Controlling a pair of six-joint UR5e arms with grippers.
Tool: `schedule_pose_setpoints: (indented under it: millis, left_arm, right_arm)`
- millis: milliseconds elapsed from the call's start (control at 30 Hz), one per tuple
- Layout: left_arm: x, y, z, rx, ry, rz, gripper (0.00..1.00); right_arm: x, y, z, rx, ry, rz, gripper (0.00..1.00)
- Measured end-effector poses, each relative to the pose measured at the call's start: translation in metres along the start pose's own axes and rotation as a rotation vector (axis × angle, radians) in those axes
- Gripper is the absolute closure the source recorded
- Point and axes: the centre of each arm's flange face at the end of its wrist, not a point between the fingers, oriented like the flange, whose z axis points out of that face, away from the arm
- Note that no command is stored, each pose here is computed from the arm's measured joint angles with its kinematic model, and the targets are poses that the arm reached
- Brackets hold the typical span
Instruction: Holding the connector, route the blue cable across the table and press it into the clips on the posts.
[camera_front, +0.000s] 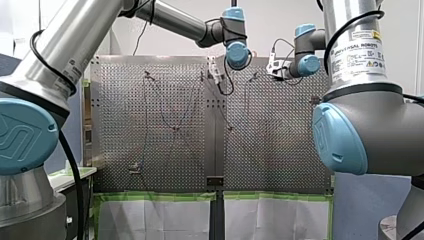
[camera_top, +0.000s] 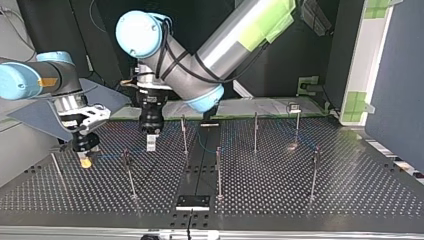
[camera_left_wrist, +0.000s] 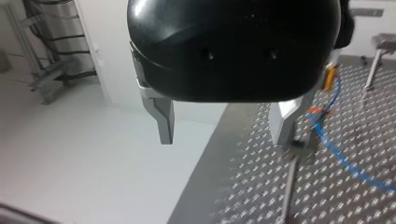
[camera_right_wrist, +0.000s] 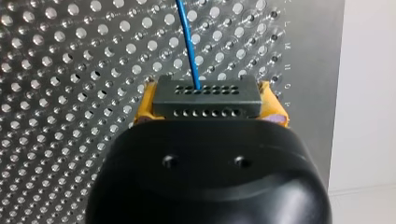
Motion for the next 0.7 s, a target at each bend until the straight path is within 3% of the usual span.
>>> schedule_pose_setpoints:
  millis: [200,700]
  left_arm:
    - [-0.018,0.006,-0.006,0.009,-0.039,-0.005,0.0]
    - [-0.061,0.021,-0.028,0.056,-0.135,-0.12,0.0]
  right_arm:
    - [-0.001,-0.004,0.0,0.011,-0.002,0.0,1.0]
    - [-0.001,-0.008,0.001,0.018,-0.004,0.004,1.0]
